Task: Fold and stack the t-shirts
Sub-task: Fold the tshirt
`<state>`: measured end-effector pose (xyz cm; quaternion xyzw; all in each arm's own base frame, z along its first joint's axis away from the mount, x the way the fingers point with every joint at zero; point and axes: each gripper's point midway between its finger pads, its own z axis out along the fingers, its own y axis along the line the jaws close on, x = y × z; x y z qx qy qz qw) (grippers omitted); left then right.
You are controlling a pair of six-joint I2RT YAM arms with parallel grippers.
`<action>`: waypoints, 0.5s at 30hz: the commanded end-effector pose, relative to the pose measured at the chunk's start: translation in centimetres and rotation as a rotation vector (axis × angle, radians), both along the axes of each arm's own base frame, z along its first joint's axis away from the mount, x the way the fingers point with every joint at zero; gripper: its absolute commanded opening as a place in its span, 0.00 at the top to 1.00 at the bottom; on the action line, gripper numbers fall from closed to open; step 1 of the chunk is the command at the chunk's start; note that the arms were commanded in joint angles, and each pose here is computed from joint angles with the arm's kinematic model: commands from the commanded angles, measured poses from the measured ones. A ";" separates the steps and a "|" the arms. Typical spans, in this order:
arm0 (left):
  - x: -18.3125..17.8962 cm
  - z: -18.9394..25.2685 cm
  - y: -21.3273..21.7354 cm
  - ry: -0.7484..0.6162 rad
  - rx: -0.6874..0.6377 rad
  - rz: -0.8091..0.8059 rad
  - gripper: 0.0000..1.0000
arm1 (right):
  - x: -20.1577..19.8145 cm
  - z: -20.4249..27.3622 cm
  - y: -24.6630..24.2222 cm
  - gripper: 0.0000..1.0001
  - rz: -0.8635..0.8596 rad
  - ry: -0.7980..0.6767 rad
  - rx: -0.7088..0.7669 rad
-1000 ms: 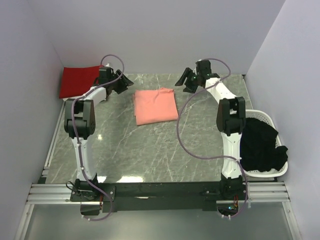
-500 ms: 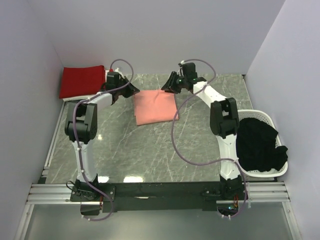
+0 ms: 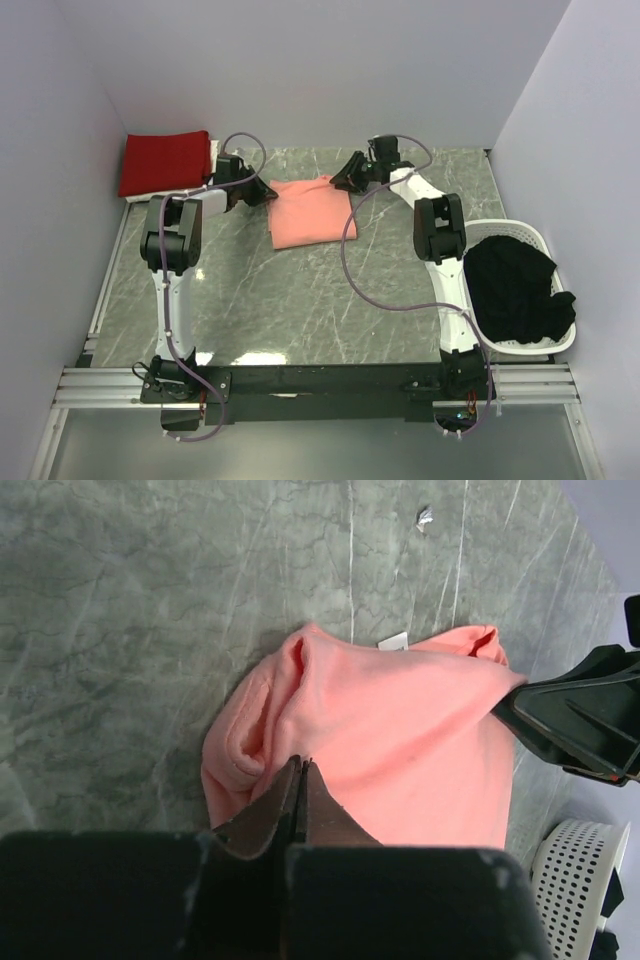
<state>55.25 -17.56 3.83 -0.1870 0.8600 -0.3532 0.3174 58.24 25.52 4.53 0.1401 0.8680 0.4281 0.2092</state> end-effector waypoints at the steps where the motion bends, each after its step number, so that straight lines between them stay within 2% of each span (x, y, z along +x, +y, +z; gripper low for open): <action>1: 0.9 3.0 0.8 -0.060 0.014 0.005 0.99 | 0.6 3.0 -0.6 0.62 -0.014 -0.037 0.062; 3: 0.8 4.9 0.8 -0.088 0.017 -0.003 0.93 | 0.3 4.3 -0.6 0.61 -0.007 -0.059 0.062; 5: 0.6 7.1 1.0 -0.121 0.023 0.003 0.78 | 0.2 5.9 -0.7 0.60 0.002 -0.087 0.060; 8: -0.2 9.0 1.8 -0.133 0.056 0.024 0.65 | 0.1 8.2 -1.0 0.57 0.008 -0.131 0.050; 12: -2.1 8.8 2.7 -0.086 0.087 0.046 0.62 | -0.7 11.1 -1.3 0.43 0.016 -0.183 0.037; 15: -3.5 8.1 3.1 -0.045 0.107 0.045 0.54 | -1.6 13.0 -1.8 0.36 0.006 -0.215 0.014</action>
